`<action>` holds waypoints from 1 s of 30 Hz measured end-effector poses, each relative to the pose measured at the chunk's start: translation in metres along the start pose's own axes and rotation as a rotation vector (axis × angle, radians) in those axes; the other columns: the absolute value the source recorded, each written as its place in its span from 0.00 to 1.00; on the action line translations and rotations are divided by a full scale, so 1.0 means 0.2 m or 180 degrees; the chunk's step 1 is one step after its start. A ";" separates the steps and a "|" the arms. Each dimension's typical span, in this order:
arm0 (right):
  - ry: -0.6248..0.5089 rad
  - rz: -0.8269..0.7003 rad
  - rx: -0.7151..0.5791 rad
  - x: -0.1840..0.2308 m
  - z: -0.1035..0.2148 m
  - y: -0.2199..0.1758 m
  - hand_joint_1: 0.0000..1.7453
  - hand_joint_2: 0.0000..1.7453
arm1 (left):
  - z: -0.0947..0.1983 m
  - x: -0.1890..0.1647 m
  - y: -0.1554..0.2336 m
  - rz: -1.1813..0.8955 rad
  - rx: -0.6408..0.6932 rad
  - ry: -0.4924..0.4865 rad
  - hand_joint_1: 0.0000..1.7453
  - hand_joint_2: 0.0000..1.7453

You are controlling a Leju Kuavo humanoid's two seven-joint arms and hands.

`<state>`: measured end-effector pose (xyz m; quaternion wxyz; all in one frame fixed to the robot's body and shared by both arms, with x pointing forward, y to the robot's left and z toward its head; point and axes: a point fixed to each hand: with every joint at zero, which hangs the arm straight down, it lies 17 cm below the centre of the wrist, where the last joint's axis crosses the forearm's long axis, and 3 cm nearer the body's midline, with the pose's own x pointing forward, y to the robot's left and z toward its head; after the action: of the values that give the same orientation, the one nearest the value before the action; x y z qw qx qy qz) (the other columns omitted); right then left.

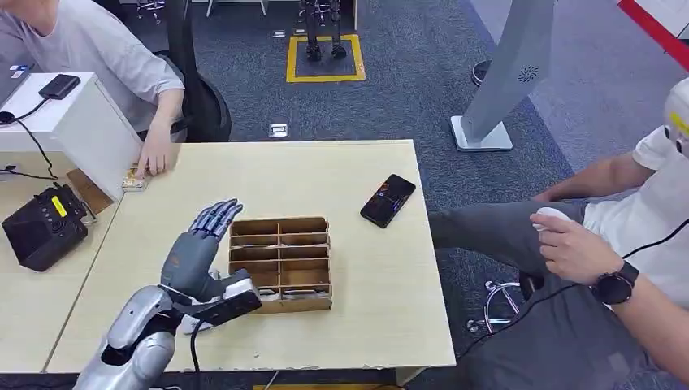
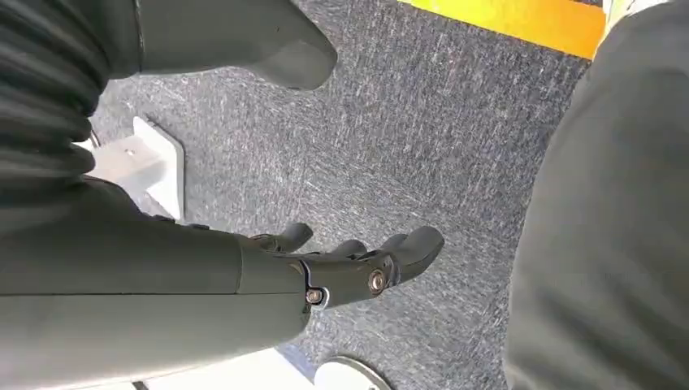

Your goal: Pass the card to the sensor for recognition and then transmit it.

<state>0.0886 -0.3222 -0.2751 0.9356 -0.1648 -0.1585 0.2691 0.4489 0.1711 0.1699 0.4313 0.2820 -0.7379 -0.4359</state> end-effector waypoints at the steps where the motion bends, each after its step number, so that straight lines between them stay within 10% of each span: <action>1: -0.0007 0.0007 0.0007 0.00 0.00 0.00 0.00 1.00 | -0.01 0.02 0.00 -0.0063 0.0019 -0.0040 0.00 1.00; 30: -0.0092 0.0081 0.0012 0.04 -0.01 -0.01 0.00 1.00 | -0.06 -0.01 -0.13 -0.0416 -0.0246 -0.0100 0.00 1.00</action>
<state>0.0965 -0.3193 -0.2739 0.9300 -0.1611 -0.1694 0.2837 0.4611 0.1551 0.1496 0.4009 0.3058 -0.7072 -0.4956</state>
